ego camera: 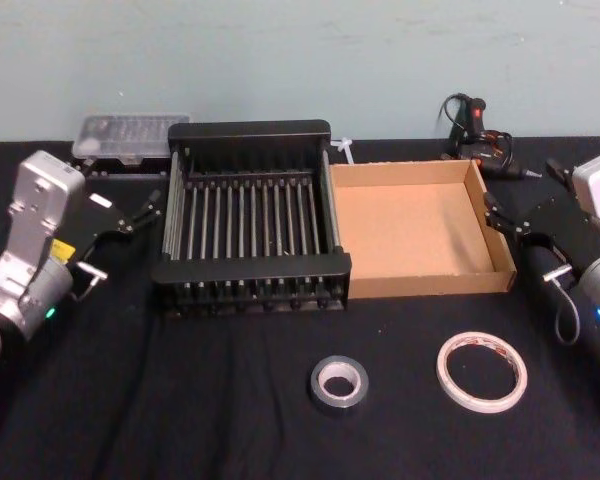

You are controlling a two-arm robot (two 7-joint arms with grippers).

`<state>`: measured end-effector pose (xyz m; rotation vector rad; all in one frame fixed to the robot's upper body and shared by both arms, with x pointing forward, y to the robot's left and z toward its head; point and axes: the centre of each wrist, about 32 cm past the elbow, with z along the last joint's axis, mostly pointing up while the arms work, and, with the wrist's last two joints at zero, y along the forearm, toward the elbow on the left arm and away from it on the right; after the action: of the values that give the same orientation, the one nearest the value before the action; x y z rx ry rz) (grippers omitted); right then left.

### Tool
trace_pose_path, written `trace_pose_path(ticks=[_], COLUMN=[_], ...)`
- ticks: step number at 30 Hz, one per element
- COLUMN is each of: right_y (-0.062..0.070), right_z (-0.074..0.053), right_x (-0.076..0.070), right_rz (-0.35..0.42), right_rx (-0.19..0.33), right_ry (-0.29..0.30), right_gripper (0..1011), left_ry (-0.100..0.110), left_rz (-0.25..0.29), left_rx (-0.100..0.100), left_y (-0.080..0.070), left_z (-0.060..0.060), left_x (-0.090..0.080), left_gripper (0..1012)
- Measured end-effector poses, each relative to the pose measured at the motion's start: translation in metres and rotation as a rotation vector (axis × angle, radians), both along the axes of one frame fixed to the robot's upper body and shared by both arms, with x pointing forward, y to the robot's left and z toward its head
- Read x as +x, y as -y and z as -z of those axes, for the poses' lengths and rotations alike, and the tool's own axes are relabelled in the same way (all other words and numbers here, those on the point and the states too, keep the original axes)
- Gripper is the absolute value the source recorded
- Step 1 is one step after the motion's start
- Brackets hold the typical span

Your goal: Pick up the white tape and place it into the black box , Pick up the silver tape and place it into the brown box.

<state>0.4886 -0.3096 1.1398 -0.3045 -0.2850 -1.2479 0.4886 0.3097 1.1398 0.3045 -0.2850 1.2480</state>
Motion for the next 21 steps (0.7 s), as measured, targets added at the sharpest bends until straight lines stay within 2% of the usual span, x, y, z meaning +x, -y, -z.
trace_pose_path(ticks=[21], right_y=[0.0], right_z=[0.0], right_x=[0.0], right_rz=[0.0], right_rx=[0.0], right_ry=[0.0], right_gripper=[1000], left_ry=[0.0], left_rz=[0.0], left_rx=[0.0], left_y=[0.0], left_z=[0.0], left_x=[0.0], left_gripper=[1001])
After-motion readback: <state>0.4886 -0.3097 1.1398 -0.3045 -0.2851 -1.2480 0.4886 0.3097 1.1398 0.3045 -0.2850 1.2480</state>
